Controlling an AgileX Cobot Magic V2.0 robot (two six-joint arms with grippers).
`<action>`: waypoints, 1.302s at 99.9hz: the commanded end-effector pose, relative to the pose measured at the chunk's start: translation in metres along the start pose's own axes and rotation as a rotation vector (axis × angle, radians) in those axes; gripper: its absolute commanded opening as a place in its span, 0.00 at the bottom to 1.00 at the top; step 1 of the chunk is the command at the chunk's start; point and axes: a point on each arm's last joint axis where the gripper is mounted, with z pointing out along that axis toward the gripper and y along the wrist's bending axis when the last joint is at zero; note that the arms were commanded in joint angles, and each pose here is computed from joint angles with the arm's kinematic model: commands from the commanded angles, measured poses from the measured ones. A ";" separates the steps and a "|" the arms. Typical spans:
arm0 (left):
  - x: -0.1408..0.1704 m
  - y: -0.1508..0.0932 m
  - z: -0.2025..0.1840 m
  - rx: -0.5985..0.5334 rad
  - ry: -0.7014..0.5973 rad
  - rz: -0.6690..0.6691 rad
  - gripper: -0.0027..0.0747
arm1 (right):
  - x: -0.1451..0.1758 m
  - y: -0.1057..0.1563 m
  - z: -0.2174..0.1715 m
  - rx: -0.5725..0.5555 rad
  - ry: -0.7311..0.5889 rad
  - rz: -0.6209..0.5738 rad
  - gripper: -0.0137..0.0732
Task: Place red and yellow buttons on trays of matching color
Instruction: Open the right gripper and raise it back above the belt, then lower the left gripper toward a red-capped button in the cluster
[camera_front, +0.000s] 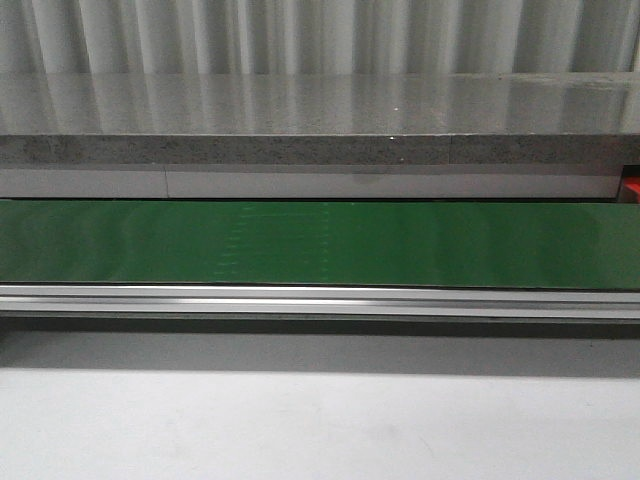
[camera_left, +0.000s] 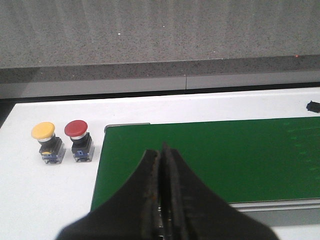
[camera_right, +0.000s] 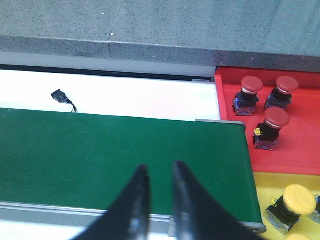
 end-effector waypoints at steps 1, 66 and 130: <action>-0.014 0.000 -0.003 0.002 -0.097 -0.004 0.01 | -0.014 0.000 -0.005 0.003 -0.094 -0.016 0.08; -0.014 0.000 -0.003 0.004 -0.095 -0.007 0.01 | -0.014 0.000 -0.005 0.003 -0.094 -0.016 0.08; -0.003 -0.001 0.004 0.012 -0.029 -0.093 0.86 | -0.014 0.000 -0.005 0.003 -0.094 -0.016 0.08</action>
